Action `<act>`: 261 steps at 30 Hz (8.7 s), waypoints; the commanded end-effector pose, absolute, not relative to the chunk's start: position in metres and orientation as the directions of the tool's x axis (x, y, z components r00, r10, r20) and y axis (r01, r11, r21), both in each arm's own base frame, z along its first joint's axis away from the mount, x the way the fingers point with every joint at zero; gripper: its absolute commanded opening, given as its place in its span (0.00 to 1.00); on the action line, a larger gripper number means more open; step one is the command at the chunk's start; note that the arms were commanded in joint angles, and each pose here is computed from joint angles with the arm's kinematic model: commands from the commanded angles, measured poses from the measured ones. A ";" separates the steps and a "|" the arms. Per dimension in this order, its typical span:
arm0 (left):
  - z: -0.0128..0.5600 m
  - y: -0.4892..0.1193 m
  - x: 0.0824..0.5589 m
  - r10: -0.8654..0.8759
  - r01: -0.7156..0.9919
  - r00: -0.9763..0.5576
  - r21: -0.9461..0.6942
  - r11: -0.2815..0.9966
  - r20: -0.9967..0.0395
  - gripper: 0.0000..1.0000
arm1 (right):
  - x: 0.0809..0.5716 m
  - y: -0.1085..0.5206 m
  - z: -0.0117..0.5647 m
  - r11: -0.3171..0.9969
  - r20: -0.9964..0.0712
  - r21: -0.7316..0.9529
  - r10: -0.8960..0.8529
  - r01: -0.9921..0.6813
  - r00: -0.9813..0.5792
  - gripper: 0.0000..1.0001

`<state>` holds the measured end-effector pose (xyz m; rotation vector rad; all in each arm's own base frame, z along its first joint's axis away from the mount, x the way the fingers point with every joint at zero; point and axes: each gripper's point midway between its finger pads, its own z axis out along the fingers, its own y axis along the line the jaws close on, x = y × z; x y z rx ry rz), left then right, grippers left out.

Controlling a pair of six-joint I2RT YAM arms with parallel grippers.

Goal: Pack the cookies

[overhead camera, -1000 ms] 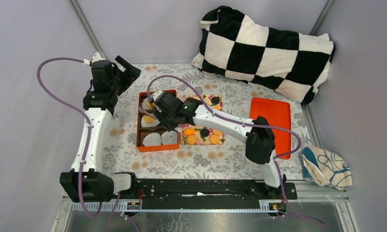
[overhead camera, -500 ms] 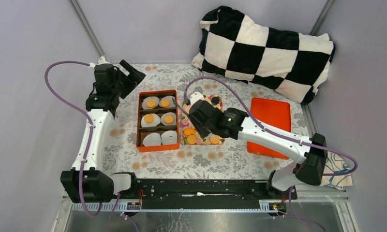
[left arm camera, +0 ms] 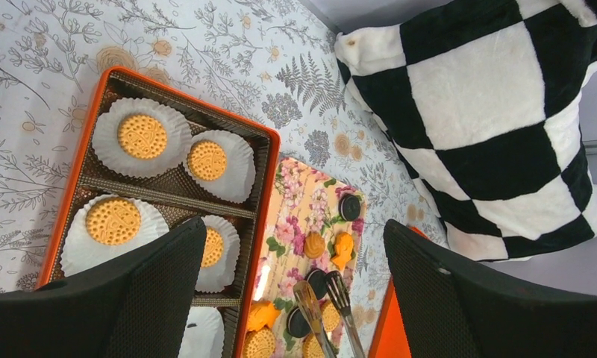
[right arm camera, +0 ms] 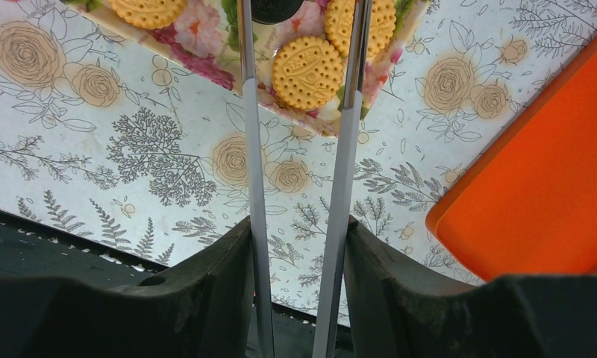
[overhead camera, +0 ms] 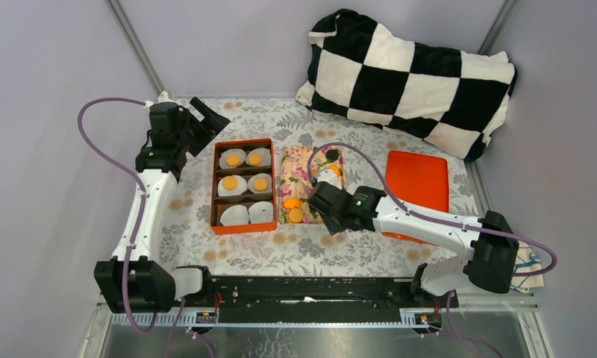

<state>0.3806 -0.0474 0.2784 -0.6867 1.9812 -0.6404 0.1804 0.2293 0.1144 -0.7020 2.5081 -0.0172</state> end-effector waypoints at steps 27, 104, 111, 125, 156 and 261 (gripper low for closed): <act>0.276 -0.059 0.381 -0.685 -0.151 -0.436 -0.702 0.696 -0.584 0.92 | 0.184 0.203 0.124 0.897 -0.507 -0.238 -0.442 -0.373 -0.740 0.51; 0.278 -0.009 0.365 -0.673 -0.218 -0.410 -0.651 0.727 -0.615 0.95 | 0.181 0.384 0.118 0.581 -0.519 -0.234 -0.753 -0.779 -0.405 0.61; 0.276 -0.016 0.365 -0.684 -0.199 -0.423 -0.676 0.710 -0.594 0.94 | 0.146 0.333 0.086 0.579 -0.425 -0.162 -0.772 -0.799 -0.473 0.60; 0.268 -0.020 0.360 -0.690 -0.198 -0.439 -0.687 0.699 -0.576 0.94 | 0.127 0.313 0.067 0.573 -0.402 -0.111 -0.773 -0.812 -0.491 0.60; 0.246 -0.014 0.366 -0.684 -0.243 -0.461 -0.661 0.710 -0.565 0.94 | 0.127 0.341 0.059 0.507 -0.367 -0.082 -0.816 -0.858 -0.447 0.21; 0.265 -0.047 0.370 -0.681 -0.128 -0.493 -0.729 0.673 -0.542 0.93 | 0.368 0.156 0.166 0.990 -0.537 -0.074 -0.140 -0.119 -0.832 0.37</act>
